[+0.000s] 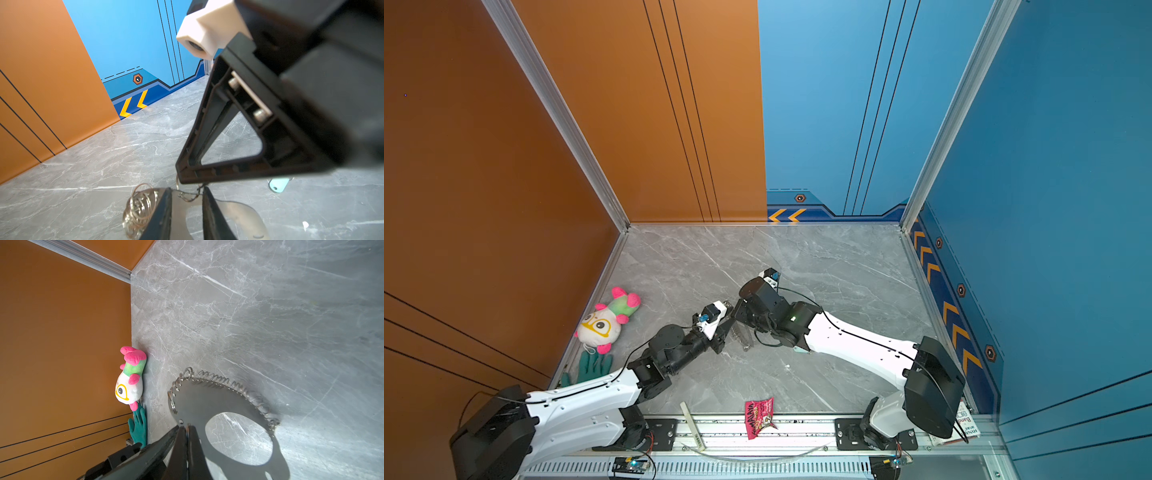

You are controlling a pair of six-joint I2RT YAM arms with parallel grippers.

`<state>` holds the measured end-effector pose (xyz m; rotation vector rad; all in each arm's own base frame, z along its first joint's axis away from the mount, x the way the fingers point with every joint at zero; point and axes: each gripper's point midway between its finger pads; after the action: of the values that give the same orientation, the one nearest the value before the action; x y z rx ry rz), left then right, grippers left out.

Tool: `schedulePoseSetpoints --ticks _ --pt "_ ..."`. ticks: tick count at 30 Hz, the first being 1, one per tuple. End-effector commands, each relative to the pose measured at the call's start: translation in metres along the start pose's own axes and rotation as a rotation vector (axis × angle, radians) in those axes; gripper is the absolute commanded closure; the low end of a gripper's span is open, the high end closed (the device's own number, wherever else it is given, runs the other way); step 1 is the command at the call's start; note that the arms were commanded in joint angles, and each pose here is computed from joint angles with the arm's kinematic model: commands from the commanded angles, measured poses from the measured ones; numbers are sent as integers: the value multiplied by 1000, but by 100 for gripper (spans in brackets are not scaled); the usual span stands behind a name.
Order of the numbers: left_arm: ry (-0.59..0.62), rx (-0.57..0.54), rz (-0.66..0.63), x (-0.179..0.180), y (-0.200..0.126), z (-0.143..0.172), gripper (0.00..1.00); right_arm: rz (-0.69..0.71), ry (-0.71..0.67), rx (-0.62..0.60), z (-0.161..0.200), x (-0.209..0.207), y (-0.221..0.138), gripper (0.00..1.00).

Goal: Attach keys to a key ring
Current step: Pass the keyring.

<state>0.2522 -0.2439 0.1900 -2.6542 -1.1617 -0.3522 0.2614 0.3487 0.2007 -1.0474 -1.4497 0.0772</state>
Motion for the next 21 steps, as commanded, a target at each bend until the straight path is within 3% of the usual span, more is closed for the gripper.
schedulePoseSetpoints --ticks 1,21 --pt "19 -5 0 -1 1 0 79 -12 6 17 6 4 3 100" --pt "64 13 -25 -3 4 1 96 -5 -1 37 12 4 7 100"
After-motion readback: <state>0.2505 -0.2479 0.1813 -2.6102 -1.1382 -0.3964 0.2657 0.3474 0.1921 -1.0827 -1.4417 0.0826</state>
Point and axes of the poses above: each gripper's point midway between its finger pads, its own y axis out along the fingers, its own x axis along the line the jaws close on, z = x × y, and after that the axes turned 10 degrees about y, right-handed
